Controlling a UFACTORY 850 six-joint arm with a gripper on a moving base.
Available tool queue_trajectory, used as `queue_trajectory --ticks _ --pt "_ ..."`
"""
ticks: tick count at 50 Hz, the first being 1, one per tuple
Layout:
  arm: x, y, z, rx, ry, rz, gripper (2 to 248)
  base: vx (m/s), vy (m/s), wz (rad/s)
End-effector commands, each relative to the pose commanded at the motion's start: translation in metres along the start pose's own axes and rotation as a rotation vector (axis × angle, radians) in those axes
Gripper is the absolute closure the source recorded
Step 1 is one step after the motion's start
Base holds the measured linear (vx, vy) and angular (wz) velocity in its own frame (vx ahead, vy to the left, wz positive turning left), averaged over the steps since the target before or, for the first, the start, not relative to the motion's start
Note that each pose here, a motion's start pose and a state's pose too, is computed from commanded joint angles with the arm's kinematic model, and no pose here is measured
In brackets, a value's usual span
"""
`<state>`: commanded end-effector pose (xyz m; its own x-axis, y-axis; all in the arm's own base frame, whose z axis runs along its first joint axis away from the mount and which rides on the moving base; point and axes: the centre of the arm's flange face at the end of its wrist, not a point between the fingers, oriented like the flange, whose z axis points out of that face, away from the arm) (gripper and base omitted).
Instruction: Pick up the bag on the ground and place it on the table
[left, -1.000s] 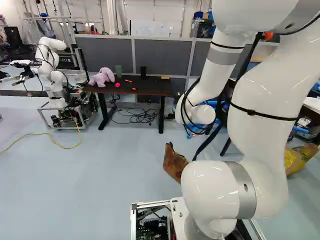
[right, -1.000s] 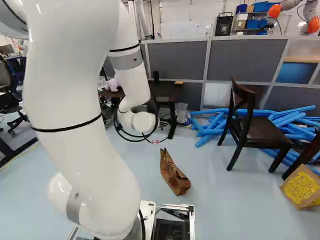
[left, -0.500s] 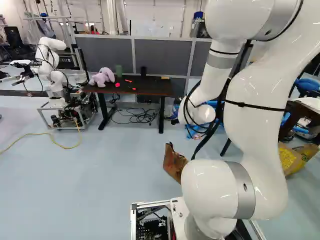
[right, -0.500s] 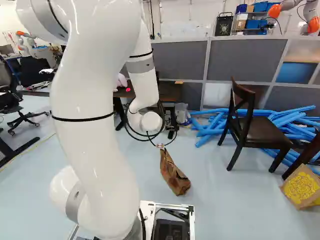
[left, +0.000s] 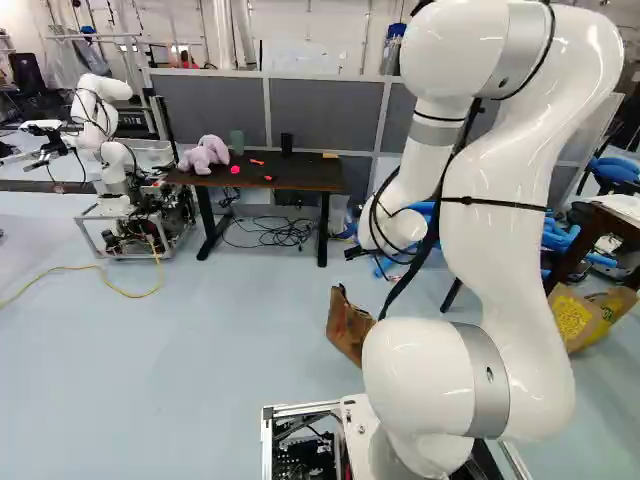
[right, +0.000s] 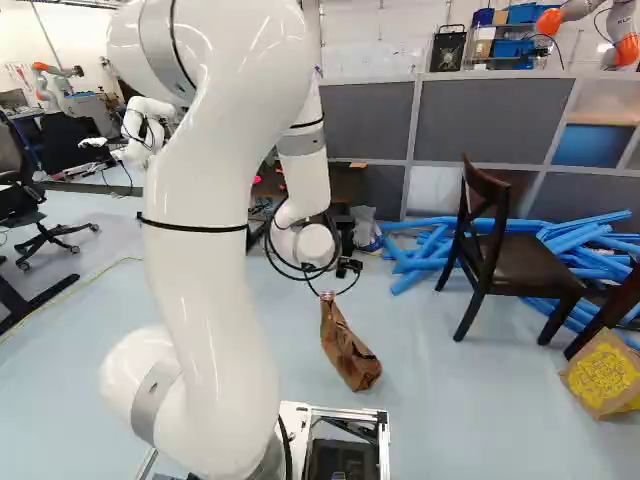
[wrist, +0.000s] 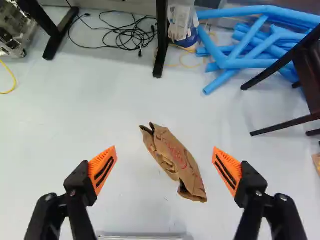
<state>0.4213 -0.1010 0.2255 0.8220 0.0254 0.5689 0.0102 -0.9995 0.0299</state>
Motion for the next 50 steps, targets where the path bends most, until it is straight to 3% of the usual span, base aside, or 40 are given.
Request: queue_trajectory --ticks 50 --pt "0.000 0.015 0.099 0.056 -0.226 -0.110 3 0.000 0.000 0.000"
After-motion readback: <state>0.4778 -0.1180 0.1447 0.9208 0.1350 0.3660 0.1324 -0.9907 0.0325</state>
